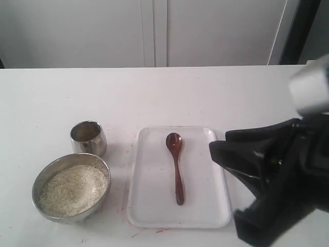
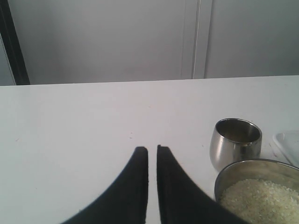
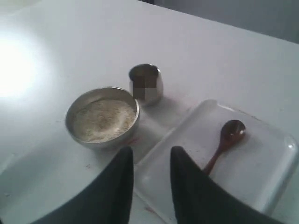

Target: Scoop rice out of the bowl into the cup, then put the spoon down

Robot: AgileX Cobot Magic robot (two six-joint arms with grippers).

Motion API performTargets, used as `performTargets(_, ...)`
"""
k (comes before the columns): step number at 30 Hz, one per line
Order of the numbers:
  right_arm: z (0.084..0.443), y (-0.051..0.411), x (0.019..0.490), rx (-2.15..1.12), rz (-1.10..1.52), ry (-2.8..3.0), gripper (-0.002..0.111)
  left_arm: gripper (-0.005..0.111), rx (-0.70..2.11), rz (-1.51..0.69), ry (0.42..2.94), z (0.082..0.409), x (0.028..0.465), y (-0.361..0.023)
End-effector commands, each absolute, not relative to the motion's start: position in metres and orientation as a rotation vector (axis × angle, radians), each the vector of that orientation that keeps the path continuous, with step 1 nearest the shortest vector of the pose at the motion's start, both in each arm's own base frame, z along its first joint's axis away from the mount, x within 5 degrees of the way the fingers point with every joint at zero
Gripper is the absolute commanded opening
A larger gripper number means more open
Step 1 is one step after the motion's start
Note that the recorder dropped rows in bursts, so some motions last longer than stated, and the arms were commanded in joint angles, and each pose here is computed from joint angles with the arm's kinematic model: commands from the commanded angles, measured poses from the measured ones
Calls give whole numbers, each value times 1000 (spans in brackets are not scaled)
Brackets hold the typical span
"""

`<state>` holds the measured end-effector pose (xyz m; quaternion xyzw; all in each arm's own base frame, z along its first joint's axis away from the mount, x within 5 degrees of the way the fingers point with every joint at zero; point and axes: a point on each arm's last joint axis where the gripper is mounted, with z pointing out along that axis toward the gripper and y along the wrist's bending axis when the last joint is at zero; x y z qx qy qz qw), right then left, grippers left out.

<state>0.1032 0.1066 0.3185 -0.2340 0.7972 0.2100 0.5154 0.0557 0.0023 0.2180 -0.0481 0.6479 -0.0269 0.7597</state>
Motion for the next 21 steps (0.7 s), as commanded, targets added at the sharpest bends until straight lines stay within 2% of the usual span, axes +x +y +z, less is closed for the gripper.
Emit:
performTargets(1, 325, 98, 87, -625, 589, 1822, 27, 14, -108, -65, 1399, 221, 55, 2)
performTargets(8, 333, 86, 80, -597, 624, 1758, 27, 14, -108, -65, 1399, 221, 55, 2)
performTargets(21, 329, 83, 81, -587, 576, 1811, 27, 14, -108, -65, 1399, 221, 55, 2)
